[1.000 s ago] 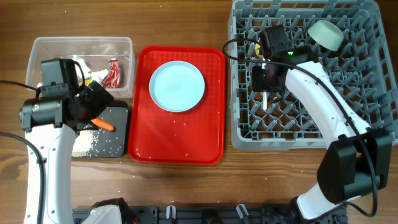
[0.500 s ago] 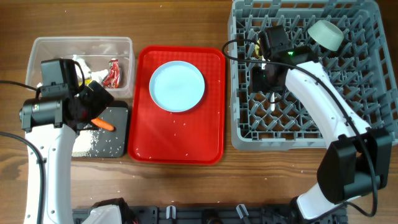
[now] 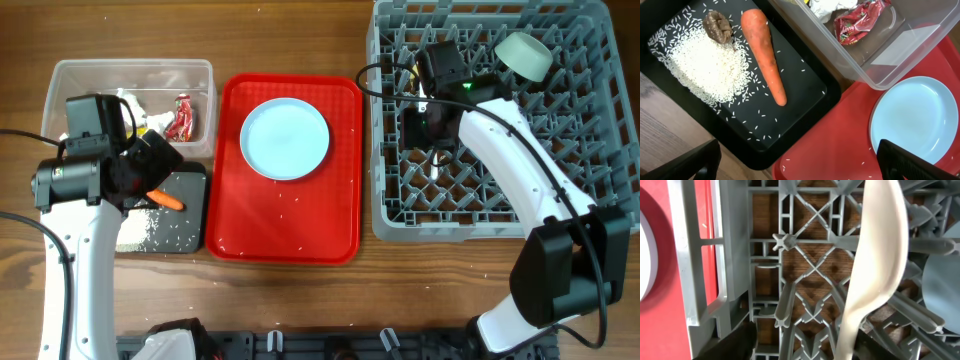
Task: Sort waste into correct bins and load items into the dishwasher rack
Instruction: 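Lower the spoon into the rack slots and open the right gripper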
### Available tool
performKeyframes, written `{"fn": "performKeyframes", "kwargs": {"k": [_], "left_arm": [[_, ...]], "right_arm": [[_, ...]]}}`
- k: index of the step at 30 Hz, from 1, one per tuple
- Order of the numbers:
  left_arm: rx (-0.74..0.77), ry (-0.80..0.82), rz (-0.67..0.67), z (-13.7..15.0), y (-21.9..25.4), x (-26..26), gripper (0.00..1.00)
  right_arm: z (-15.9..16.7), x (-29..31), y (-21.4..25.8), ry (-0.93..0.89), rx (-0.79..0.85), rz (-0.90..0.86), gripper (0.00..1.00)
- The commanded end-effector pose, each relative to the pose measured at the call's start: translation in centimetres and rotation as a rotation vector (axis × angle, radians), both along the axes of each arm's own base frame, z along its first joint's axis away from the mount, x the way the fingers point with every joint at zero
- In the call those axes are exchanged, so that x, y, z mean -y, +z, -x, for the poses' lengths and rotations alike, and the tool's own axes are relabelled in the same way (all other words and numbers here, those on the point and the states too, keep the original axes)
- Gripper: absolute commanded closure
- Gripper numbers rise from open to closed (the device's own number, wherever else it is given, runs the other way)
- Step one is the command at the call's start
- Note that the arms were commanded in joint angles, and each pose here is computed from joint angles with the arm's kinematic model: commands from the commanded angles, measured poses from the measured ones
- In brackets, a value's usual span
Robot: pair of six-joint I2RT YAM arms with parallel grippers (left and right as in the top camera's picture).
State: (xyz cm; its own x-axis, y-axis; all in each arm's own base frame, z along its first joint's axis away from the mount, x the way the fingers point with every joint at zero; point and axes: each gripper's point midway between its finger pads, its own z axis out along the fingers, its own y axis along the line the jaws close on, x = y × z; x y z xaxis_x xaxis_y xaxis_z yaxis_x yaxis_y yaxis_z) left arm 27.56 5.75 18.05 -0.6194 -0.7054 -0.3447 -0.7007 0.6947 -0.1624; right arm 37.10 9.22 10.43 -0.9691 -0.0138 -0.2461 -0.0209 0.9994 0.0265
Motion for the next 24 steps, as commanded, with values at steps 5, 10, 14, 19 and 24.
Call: {"fn": "performKeyframes", "kwargs": {"k": [5, 10, 14, 19, 24], "left_arm": [[0.020, 0.018, -0.014, -0.01, 0.65, -0.43, 0.00], [0.020, 0.018, -0.014, -0.01, 0.65, -0.43, 0.00], [0.020, 0.018, -0.014, -0.01, 0.65, -0.43, 0.00], [0.020, 0.018, -0.014, -0.01, 0.65, -0.43, 0.00], [0.020, 0.018, -0.014, -0.01, 0.65, -0.43, 0.00]], "right_arm": [[0.33, -0.09, -0.65, 0.001, -0.022, -0.002, 0.53], [0.31, -0.09, -0.65, 0.000, -0.021, -0.002, 0.96], [0.29, -0.01, -0.65, -0.005, -0.020, 0.001, 0.96], [0.17, 0.32, -0.63, -0.038, -0.014, 0.014, 0.96], [0.11, 0.37, -0.62, -0.039, -0.011, 0.017, 0.59]]}}
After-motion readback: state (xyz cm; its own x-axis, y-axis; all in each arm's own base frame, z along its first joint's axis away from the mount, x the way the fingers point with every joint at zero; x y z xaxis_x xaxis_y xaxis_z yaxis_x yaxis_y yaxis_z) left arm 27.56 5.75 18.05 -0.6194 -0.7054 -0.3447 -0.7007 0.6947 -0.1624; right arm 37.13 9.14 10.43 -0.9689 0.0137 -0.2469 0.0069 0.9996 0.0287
